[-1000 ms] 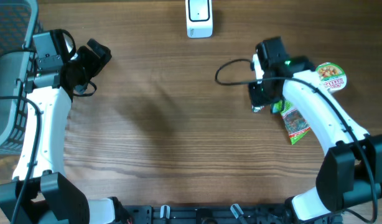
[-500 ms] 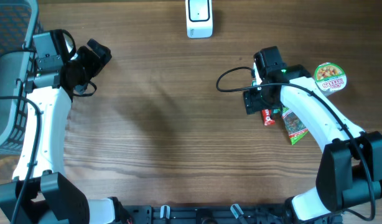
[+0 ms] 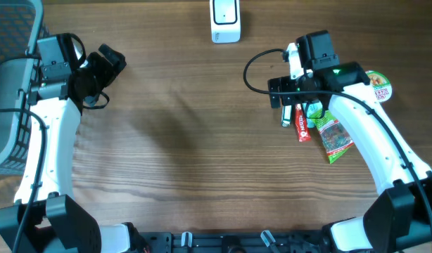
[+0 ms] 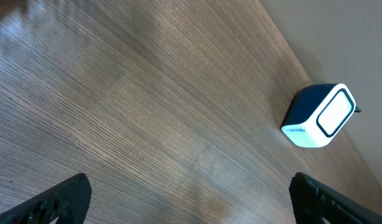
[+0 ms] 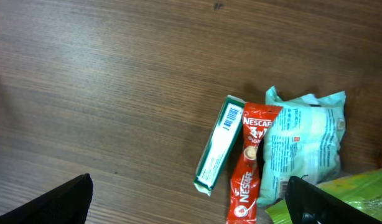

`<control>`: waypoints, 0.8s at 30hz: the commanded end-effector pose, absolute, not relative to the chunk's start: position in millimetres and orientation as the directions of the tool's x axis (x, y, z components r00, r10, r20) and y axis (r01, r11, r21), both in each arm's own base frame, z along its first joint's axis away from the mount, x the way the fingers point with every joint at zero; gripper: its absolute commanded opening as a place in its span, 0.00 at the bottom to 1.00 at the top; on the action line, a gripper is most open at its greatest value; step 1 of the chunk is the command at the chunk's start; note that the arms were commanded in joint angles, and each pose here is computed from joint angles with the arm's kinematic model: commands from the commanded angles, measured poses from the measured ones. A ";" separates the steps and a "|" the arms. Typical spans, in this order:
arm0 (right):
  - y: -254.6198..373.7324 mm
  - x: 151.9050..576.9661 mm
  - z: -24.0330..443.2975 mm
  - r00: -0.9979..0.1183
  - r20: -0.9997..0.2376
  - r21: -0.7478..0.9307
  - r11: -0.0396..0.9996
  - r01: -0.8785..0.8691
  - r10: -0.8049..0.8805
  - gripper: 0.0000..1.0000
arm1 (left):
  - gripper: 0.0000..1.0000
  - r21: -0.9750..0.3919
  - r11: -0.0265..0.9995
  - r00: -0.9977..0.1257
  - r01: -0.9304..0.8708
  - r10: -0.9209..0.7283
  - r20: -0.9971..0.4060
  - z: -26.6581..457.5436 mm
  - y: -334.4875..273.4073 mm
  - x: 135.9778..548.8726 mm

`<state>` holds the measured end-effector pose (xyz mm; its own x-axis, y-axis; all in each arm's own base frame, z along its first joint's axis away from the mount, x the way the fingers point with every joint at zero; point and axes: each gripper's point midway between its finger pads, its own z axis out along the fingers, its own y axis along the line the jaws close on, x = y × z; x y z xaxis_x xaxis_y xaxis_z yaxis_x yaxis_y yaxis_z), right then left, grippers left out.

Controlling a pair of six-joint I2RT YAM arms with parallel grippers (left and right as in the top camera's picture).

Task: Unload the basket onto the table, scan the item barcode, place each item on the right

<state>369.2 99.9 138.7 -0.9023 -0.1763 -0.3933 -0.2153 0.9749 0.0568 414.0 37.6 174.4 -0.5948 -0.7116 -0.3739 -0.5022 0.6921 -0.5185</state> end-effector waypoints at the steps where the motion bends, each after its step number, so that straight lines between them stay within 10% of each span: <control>1: 105.5 370.5 142.4 -0.899 -0.404 0.089 0.971 -0.222 -0.169 1.00 | 1.00 -0.537 0.691 -0.584 -0.485 -0.712 -0.389 186.0 38.0 416.7; 24: 104.8 368.0 159.5 -0.879 -0.447 0.089 0.970 -0.226 -0.164 1.00 | 1.00 -0.537 0.691 -0.584 -0.485 -0.712 -0.389 186.0 38.0 416.7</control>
<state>368.8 101.8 138.9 -0.9024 -0.1764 -0.3931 -0.2196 0.9733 0.0673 414.1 37.6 174.6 -0.5947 -0.7116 -0.3741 -0.5020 0.6921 -0.5186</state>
